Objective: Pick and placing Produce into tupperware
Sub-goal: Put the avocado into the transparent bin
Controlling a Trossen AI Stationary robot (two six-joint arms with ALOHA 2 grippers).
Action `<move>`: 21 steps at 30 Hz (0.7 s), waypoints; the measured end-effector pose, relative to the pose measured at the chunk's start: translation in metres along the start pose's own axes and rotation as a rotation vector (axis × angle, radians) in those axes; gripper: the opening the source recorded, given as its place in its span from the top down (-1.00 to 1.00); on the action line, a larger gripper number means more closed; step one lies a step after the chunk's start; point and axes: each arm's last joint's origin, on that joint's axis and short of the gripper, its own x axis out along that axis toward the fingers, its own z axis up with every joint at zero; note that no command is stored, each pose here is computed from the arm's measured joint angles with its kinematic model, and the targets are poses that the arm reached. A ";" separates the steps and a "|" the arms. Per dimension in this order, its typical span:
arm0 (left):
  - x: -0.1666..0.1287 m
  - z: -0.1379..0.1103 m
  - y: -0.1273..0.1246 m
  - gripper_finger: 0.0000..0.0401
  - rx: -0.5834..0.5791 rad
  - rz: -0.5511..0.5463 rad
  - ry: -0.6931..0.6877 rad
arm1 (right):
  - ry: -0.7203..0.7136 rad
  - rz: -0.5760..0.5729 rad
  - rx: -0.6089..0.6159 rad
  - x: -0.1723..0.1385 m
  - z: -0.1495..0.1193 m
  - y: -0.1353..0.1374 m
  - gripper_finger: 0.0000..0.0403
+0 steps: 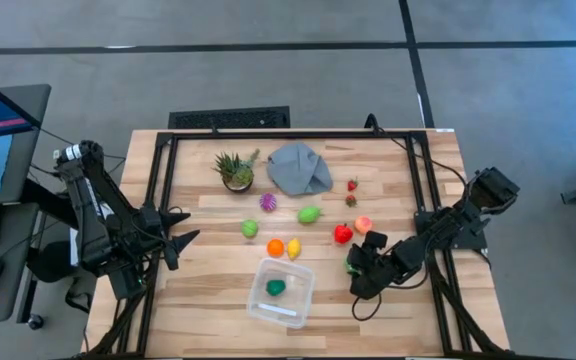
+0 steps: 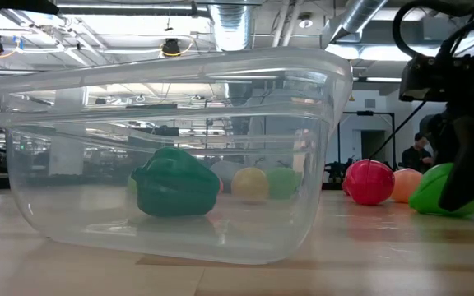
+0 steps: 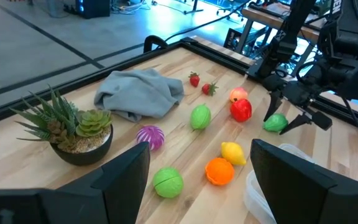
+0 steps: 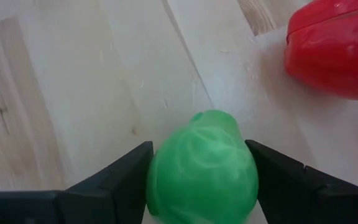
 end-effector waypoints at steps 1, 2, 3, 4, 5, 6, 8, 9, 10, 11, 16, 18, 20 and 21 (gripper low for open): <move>0.000 0.000 0.000 -0.35 0.000 0.000 0.000 | -0.001 -0.001 0.000 0.000 0.000 0.000 -0.32; 0.000 0.000 0.000 -0.35 0.000 0.000 0.000 | -0.001 0.000 0.000 0.000 0.000 0.000 -0.30; 0.000 0.000 0.000 -0.34 0.001 0.000 0.000 | 0.000 -0.001 0.000 0.000 0.000 0.000 -0.29; 0.000 0.000 0.000 -0.34 0.000 0.000 0.000 | -0.001 -0.001 0.000 0.000 0.000 0.000 -0.28; 0.000 0.000 0.000 -0.34 0.000 0.000 0.000 | -0.001 -0.001 0.000 0.000 0.000 0.000 -0.27; 0.000 0.000 0.000 -0.34 0.000 0.000 -0.001 | -0.001 -0.001 0.000 0.000 0.000 0.000 -0.27; 0.000 0.000 0.000 -0.34 0.000 0.000 -0.001 | -0.001 -0.001 0.000 0.000 0.000 0.000 -0.26; 0.000 0.000 0.000 -0.34 0.000 0.000 -0.001 | -0.001 -0.001 0.000 0.000 0.000 0.000 -0.26; 0.000 0.000 0.000 -0.34 0.000 0.000 -0.001 | -0.001 -0.001 0.002 0.000 0.000 0.000 -0.26; 0.000 0.000 0.000 -0.34 -0.001 0.000 -0.001 | 0.000 -0.002 0.006 0.000 0.000 0.000 -0.25; 0.000 0.000 0.000 -0.34 -0.001 -0.001 -0.001 | 0.000 -0.002 0.020 0.000 0.000 0.000 -0.25; 0.000 0.000 0.000 -0.34 -0.001 0.000 -0.001 | 0.000 0.000 0.025 -0.001 0.000 0.000 -0.25; 0.000 0.000 0.000 -0.34 -0.001 -0.001 -0.001 | 0.001 0.007 0.027 -0.002 0.000 0.000 -0.25; 0.000 0.000 0.000 -0.34 -0.001 -0.001 -0.001 | -0.001 0.012 0.033 -0.003 0.000 0.001 -0.25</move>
